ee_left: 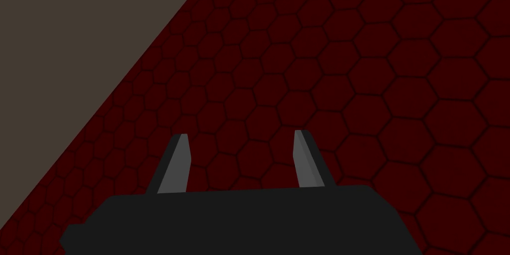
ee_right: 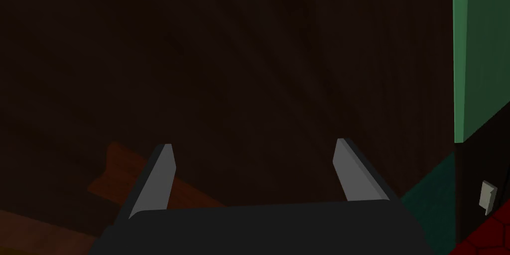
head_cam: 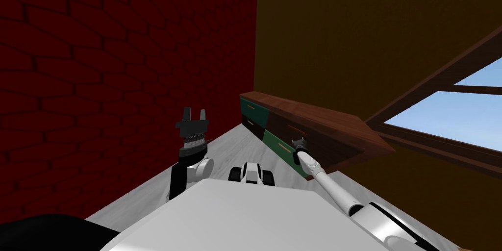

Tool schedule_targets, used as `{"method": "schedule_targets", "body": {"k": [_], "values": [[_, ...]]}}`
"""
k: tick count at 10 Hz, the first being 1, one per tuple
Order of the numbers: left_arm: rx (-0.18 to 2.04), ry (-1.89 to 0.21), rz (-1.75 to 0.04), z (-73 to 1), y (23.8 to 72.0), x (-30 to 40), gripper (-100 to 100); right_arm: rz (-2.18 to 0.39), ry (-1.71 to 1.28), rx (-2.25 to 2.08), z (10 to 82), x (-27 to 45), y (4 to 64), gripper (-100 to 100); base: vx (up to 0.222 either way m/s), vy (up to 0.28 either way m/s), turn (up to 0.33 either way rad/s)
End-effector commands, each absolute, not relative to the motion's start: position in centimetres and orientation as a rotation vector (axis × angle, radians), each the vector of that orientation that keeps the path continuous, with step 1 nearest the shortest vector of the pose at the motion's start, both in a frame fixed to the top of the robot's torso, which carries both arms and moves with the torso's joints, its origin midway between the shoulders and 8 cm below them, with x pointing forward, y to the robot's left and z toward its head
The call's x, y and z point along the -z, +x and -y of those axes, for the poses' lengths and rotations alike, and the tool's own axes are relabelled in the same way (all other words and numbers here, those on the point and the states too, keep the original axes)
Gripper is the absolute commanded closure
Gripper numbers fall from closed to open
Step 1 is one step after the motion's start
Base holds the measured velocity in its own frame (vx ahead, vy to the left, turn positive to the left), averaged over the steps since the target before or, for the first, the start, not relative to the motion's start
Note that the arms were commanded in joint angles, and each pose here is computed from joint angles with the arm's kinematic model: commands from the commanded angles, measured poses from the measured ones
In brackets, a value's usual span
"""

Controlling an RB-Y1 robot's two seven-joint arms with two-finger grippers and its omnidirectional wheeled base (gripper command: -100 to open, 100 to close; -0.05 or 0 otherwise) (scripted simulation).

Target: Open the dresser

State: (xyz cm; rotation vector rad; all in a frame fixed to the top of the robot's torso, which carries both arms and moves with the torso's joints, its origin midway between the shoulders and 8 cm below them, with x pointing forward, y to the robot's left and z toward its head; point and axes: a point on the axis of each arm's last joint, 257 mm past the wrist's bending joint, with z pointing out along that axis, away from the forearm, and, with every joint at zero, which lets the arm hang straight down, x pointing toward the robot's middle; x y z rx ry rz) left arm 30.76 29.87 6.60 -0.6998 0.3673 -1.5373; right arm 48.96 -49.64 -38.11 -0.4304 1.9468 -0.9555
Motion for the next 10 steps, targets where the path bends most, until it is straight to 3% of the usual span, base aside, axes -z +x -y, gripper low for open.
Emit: {"method": "schedule_targets", "body": {"k": [1,6,9,10], "values": [[1.537,-0.700,-0.367,-29.9,30.8,-6.6,0,-1.916,-0.492,1.088,52.6,36.9,48.8,-100,0.025,0.094,-0.018],[1.537,-0.700,-0.367,-29.9,30.8,-6.6,0,-1.792,-0.647,1.433,60.1,31.4,48.6,-100,0.017,0.116,-0.029],[1.537,-0.700,-0.367,-29.9,30.8,-6.6,0,-1.786,-0.653,1.447,60.4,31.0,48.6,-100,0.015,0.058,-0.007],[1.537,-0.700,-0.367,-29.9,30.8,-6.6,0,-1.799,-0.618,1.484,60.7,30.7,49.1,-100,-0.090,-0.082,0.269]]}}
